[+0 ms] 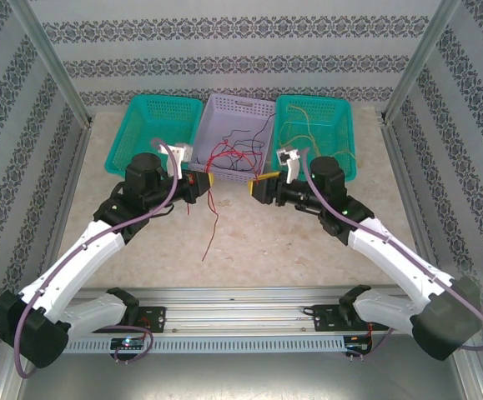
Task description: Untangle the cables
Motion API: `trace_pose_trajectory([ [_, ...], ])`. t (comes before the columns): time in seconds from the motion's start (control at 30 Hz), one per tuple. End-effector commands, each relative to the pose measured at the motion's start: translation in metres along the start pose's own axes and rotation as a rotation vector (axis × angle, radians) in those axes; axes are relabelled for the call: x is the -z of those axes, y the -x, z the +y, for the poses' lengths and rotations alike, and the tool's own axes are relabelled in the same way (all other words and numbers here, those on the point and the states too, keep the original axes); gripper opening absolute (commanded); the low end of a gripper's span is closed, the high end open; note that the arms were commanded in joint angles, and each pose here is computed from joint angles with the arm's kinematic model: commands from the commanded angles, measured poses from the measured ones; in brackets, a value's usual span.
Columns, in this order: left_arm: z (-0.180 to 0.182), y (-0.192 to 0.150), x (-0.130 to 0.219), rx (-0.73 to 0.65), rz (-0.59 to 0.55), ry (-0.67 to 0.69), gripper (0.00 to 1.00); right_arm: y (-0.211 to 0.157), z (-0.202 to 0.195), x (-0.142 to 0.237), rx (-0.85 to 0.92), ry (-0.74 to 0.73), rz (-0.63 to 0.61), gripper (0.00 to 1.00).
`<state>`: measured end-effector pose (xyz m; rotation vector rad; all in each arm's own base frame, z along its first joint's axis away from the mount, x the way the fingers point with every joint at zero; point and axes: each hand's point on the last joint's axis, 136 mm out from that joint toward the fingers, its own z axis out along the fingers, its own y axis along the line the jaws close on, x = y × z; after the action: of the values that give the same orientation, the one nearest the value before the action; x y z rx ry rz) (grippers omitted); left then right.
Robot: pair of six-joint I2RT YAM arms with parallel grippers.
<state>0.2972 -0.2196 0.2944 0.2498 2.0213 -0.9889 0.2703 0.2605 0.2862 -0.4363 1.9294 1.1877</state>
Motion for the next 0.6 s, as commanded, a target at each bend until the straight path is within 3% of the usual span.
trace_pose_trajectory([
  [0.0, -0.004, 0.0, -0.005, 0.002, -0.012, -0.012, 0.0, 0.023, 0.023, 0.014, 0.03, 0.045, -0.119, 0.56],
  [0.3, 0.005, -0.01, -0.011, 0.029, 0.002, 0.01, 0.0, 0.032, 0.029, 0.018, 0.029, 0.012, -0.186, 0.58],
  [0.57, 0.005, -0.014, -0.013, 0.007, 0.018, 0.02, 0.0, 0.03, 0.023, 0.009, 0.021, -0.032, -0.17, 0.58],
])
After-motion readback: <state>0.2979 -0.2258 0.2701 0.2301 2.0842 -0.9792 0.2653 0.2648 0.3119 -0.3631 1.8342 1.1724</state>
